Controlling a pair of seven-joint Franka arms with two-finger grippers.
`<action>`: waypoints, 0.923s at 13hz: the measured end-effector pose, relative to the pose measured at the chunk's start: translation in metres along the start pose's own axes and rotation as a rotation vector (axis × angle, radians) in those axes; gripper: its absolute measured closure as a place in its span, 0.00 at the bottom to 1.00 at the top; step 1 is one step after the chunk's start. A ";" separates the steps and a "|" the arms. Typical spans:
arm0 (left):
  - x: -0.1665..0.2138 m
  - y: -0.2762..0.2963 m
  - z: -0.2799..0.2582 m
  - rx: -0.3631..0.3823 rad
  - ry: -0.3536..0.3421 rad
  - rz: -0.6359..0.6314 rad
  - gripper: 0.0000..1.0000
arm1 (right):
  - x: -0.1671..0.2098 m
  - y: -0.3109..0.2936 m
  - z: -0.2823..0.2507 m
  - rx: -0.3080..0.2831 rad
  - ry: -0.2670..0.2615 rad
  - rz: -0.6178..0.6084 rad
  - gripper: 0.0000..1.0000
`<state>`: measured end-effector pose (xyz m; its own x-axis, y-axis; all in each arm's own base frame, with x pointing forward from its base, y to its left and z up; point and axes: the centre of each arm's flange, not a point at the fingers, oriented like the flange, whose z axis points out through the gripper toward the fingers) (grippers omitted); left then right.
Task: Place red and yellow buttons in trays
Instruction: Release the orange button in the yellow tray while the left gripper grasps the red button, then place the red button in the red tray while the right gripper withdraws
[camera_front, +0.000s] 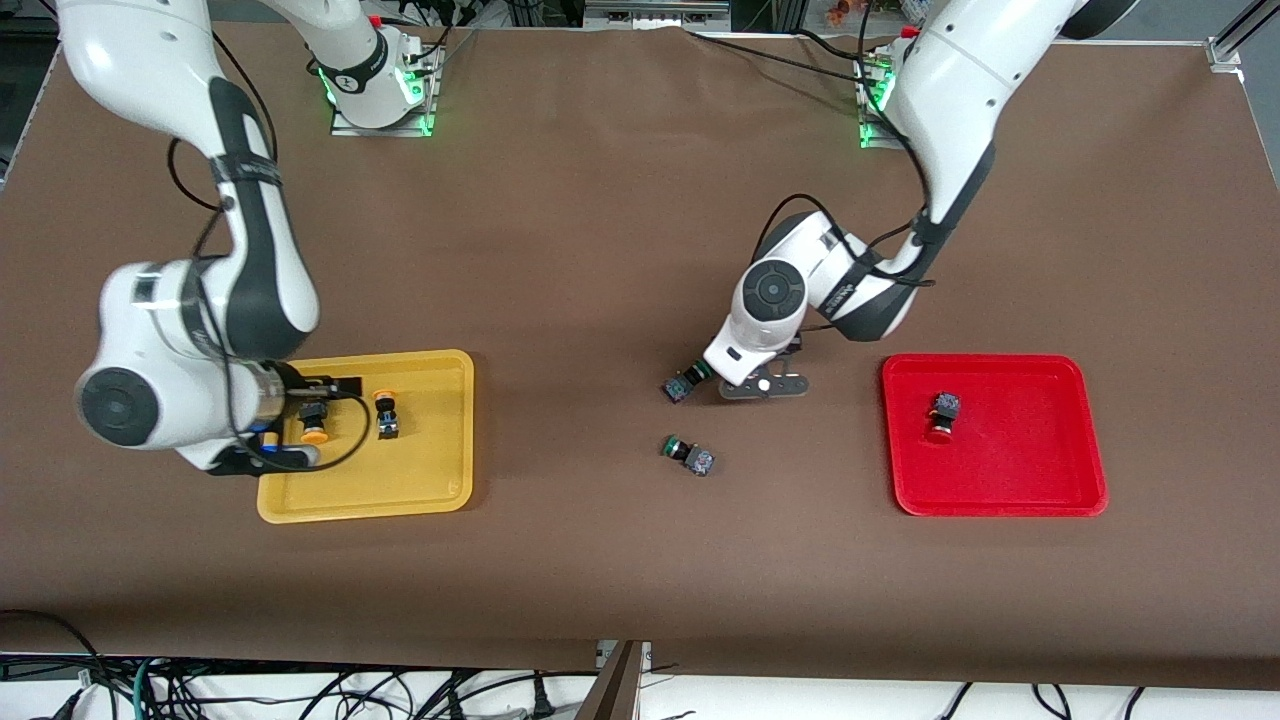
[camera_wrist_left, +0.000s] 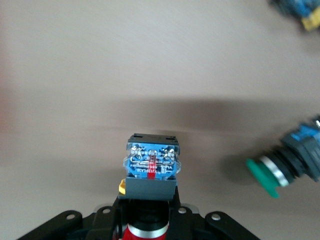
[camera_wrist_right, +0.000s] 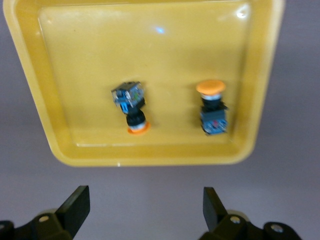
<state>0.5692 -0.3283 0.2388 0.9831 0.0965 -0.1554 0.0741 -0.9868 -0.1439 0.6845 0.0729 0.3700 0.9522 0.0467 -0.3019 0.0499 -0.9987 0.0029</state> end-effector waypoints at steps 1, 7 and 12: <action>0.008 -0.019 -0.027 0.039 -0.023 -0.013 0.67 | -0.010 0.009 -0.021 0.003 0.010 0.006 0.00; 0.080 -0.197 -0.076 0.064 -0.141 0.086 0.67 | -0.131 0.063 -0.157 0.024 0.067 0.043 0.00; 0.116 -0.331 -0.041 -0.029 -0.150 0.204 0.67 | -0.201 0.096 -0.208 -0.005 0.163 0.080 0.00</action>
<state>0.6651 0.0041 0.3086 0.9426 -0.0887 -0.3219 -0.1162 -0.9910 -0.0671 0.5602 -0.0286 0.6290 0.9894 -0.0305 -0.1420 -0.0271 -0.9993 0.0258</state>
